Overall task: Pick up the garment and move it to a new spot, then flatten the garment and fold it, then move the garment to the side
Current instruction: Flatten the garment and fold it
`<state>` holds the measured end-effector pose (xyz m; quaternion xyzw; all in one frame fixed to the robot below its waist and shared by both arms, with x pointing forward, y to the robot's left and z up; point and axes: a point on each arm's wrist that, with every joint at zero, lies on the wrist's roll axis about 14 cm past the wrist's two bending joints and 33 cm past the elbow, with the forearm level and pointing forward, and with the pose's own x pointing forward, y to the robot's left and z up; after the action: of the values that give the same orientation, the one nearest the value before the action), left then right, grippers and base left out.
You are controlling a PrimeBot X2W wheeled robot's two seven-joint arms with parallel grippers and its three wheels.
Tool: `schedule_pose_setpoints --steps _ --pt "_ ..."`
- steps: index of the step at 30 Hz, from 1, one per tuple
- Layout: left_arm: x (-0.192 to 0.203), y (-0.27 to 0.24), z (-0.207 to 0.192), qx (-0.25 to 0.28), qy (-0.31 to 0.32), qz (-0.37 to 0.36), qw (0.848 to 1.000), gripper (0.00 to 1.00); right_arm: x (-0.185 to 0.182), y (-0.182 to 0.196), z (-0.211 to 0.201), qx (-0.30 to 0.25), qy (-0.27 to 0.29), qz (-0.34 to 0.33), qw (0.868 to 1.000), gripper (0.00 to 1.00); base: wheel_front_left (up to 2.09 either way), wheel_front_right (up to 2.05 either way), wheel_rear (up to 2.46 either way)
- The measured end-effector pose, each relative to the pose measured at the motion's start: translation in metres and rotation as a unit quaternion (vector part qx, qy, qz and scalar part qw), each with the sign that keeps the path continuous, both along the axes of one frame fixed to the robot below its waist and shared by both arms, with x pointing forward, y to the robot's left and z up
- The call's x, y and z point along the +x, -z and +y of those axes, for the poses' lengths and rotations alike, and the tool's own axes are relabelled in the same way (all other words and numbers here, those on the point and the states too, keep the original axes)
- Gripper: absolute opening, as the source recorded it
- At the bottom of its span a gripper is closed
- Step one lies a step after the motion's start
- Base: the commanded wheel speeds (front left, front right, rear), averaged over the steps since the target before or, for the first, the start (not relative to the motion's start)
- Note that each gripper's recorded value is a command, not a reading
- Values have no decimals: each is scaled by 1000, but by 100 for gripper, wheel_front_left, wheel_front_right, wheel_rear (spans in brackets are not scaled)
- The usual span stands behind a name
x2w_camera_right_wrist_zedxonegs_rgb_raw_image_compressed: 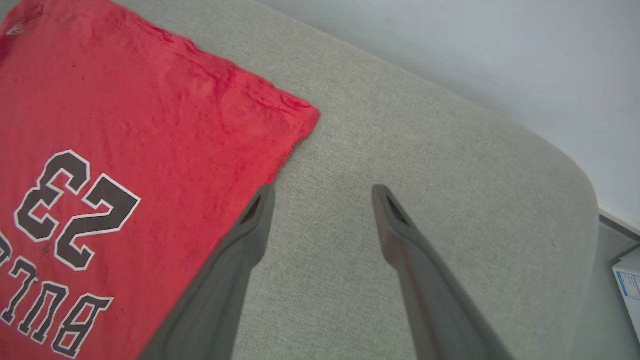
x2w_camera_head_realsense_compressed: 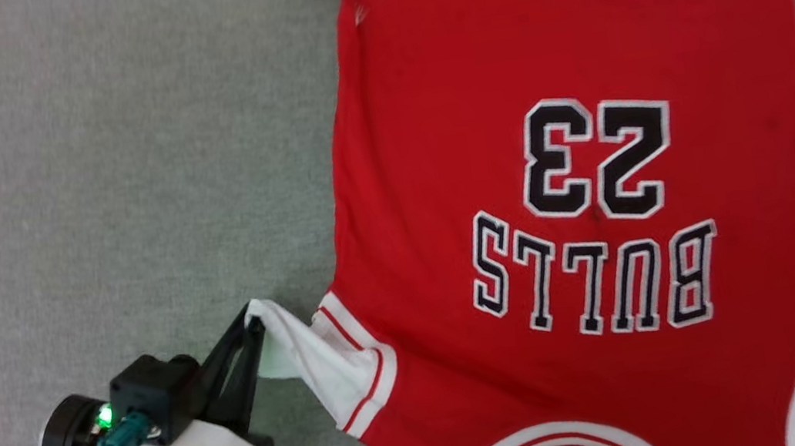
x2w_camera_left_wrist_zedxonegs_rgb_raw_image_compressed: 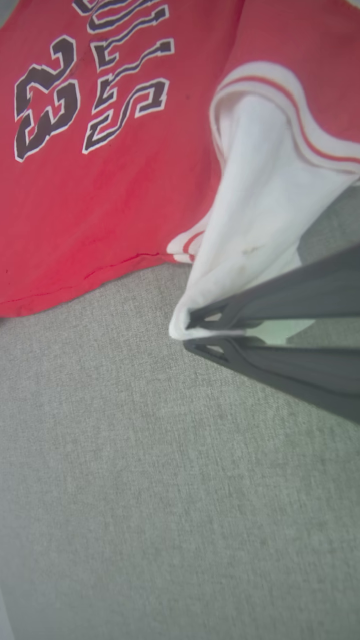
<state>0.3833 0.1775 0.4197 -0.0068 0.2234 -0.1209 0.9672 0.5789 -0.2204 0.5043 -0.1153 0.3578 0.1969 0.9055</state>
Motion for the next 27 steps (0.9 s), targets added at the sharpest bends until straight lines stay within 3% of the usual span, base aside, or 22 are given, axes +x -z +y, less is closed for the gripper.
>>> schedule_pose_setpoints --steps 7,14,19,20,21,22,27 --pt "10 22 -1 9 -1 13 1000 0 37 66 23 -29 5 137 990 100 0 0 0" --pt "15 38 4 20 -10 25 999 0 53 137 61 -20 -7 199 980 100 0 0 0" --pt "15 45 6 25 -16 31 999 0 54 158 65 -19 -9 210 978 100 0 0 0" --pt "15 46 6 26 -17 31 999 0 54 158 65 -18 -7 208 978 39 0 0 0" --pt "15 47 7 30 -15 30 999 0 55 157 65 -18 -5 203 979 39 0 0 0" --pt "16 46 7 31 -14 29 999 0 55 155 65 -15 -2 200 980 0 0 0 0" --pt "15 39 10 29 -24 18 999 0 55 134 68 -1 1 171 985 0 0 0 0"
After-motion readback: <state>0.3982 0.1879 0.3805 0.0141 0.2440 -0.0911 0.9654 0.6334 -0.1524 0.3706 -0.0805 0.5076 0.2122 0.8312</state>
